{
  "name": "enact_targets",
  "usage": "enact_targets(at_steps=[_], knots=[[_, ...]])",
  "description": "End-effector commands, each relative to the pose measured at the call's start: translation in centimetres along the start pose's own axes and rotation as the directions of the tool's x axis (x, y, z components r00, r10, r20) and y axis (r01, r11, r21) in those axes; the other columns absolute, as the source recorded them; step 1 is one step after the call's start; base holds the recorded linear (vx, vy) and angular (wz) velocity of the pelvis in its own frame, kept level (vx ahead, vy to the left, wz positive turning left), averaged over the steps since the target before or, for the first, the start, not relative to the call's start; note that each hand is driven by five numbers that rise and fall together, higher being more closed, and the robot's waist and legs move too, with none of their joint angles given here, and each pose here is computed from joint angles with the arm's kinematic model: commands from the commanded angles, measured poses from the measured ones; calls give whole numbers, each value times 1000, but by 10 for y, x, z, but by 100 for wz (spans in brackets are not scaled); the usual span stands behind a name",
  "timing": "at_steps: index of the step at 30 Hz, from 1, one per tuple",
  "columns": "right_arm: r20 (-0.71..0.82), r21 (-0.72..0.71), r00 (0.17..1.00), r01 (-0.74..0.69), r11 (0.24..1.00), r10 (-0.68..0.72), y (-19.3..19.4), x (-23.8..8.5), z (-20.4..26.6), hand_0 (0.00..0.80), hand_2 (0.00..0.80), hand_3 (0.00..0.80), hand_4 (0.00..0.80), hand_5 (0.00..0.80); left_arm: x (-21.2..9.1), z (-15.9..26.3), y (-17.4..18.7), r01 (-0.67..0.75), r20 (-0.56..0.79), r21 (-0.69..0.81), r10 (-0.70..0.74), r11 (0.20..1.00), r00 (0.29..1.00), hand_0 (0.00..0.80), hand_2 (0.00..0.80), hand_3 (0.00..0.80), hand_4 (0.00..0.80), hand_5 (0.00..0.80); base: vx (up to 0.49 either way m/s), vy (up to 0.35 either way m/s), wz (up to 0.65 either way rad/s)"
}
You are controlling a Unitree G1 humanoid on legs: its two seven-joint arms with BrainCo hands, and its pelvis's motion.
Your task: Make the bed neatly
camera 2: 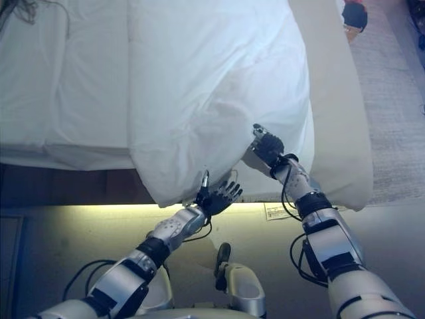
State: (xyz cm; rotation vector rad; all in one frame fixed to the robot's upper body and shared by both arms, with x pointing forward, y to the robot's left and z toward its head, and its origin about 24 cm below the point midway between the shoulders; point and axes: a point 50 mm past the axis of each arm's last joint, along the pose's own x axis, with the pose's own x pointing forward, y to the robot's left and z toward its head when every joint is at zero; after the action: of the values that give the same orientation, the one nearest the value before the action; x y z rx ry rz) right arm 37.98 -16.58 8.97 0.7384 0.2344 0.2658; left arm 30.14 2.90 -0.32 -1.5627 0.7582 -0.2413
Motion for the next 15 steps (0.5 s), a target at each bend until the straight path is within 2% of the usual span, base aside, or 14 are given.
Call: enact_targets(at_steps=[1, 9, 15], knots=[[75, -30, 968, -236, 971, 238, 50, 7, 22, 800, 800, 800, 800, 800, 19, -39, -46, 244, -87, -60, -249, 968, 965, 0, 0, 0, 0, 0, 27, -15, -8], [35, -50, 969, -241, 969, 243, 50, 4, 17, 800, 800, 800, 800, 800, 18, -10, -74, 425, 84, -56, -420, 903, 903, 0, 0, 0, 0, 0, 40, -11, -10], [35, -28, 975, -217, 976, 218, 40, 0, 12, 800, 800, 800, 800, 800, 16, -3, -78, 464, 156, -46, -453, 885, 878, 0, 0, 0, 0, 0, 20, -9, -2]])
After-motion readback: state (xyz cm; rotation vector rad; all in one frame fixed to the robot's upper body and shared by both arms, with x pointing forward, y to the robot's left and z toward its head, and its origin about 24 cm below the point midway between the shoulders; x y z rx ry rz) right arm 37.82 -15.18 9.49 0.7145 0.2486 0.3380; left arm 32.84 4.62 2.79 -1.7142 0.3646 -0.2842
